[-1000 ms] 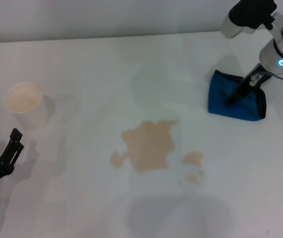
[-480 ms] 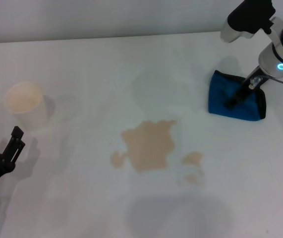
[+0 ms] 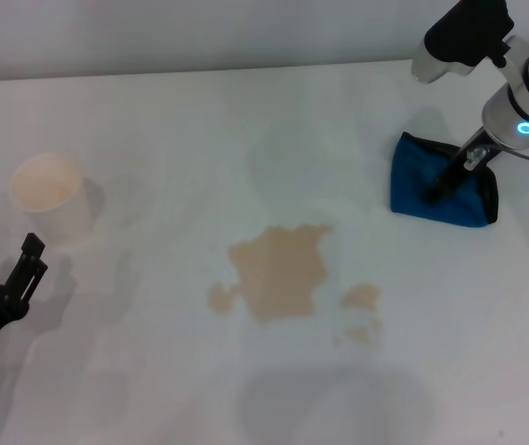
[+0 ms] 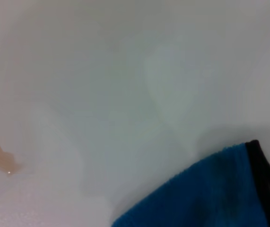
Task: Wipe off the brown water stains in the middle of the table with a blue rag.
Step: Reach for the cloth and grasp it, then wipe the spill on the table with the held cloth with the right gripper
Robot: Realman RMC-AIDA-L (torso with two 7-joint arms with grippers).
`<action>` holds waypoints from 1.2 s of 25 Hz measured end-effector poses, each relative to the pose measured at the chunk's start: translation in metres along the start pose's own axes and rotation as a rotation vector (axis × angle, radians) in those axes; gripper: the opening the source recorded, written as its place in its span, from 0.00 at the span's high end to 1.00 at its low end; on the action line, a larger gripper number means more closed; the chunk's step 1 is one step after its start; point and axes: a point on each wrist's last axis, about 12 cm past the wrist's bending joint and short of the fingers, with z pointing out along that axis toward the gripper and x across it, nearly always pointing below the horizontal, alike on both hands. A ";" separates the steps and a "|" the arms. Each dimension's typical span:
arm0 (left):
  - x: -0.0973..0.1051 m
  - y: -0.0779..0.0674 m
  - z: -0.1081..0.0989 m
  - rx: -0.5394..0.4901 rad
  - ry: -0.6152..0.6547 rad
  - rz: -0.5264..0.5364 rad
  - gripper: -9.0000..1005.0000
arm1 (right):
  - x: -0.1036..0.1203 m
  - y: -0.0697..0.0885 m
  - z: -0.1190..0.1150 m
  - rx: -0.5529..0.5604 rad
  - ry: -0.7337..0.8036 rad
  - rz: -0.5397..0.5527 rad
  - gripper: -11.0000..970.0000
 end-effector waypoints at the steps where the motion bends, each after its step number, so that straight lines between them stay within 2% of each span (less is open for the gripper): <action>1: 0.000 0.000 0.000 0.001 0.000 -0.002 0.22 | 0.000 0.000 0.000 -0.002 0.002 0.000 0.41; 7: -0.001 0.000 0.002 0.004 -0.002 -0.004 0.22 | 0.001 0.001 0.000 -0.003 0.009 -0.005 0.56; 13: -0.001 0.000 0.002 0.004 -0.004 -0.004 0.22 | 0.002 0.002 0.001 -0.006 0.018 -0.009 0.57; 18: -0.001 0.000 0.001 0.004 -0.004 -0.005 0.22 | 0.003 0.001 0.001 0.000 0.030 -0.015 0.76; 24: -0.001 0.001 0.000 0.001 -0.003 -0.010 0.22 | 0.003 0.004 0.002 0.003 0.035 -0.037 0.84; 28: 0.000 0.001 -0.002 -0.003 -0.002 -0.029 0.22 | -0.001 0.016 0.001 -0.020 0.040 -0.079 0.90; 30: 0.000 0.001 -0.002 -0.004 -0.002 -0.034 0.22 | -0.004 0.028 0.000 -0.053 0.036 -0.104 0.92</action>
